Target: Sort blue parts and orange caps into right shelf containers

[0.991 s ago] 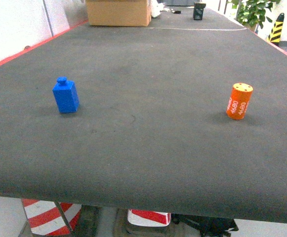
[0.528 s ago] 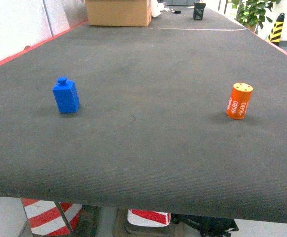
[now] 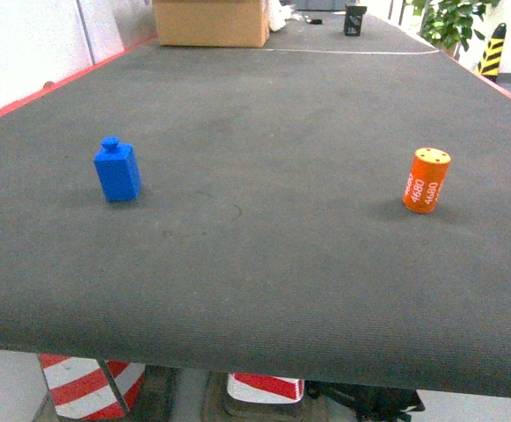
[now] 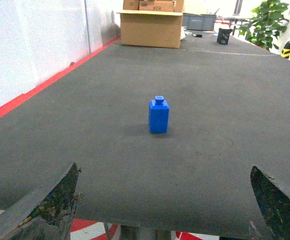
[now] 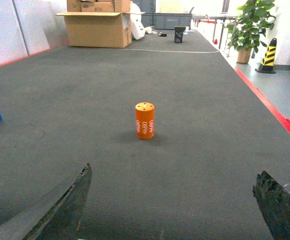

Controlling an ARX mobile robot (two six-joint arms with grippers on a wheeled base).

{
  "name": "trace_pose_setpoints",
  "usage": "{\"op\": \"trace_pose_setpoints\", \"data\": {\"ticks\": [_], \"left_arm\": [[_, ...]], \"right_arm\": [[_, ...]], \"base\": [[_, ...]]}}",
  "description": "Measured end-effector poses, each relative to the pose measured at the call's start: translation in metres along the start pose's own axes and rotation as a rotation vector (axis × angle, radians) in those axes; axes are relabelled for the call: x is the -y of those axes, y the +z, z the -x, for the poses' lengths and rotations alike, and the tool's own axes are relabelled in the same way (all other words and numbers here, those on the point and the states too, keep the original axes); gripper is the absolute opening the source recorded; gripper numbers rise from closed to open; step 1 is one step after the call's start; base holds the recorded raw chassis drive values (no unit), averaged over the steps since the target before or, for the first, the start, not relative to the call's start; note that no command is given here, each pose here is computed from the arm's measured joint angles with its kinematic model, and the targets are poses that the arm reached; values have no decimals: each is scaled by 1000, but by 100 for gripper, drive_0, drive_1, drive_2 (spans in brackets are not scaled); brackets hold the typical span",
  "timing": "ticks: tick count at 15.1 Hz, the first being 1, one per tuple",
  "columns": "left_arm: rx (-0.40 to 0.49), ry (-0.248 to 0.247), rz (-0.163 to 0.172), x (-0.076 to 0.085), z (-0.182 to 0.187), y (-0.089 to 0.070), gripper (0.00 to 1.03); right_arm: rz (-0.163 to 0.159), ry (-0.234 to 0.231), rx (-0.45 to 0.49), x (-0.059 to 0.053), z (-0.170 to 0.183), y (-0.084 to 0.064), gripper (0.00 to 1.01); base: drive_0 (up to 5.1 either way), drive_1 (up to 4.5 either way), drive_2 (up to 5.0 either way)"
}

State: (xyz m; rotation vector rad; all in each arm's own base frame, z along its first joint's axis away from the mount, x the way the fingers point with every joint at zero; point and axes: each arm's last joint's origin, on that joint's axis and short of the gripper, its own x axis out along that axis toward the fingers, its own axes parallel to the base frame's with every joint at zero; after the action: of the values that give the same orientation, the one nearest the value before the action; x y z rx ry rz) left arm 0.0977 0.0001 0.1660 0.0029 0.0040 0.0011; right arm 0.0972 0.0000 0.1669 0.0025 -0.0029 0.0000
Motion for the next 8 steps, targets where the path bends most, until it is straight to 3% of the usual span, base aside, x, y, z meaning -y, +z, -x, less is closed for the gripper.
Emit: {"op": "trace_pose_setpoints", "data": {"ticks": [8], "left_arm": [[0,0,0,0,0,0,98]], "right_arm": [[0,0,0,0,0,0,98]], "base": [[0,0,0]]}}
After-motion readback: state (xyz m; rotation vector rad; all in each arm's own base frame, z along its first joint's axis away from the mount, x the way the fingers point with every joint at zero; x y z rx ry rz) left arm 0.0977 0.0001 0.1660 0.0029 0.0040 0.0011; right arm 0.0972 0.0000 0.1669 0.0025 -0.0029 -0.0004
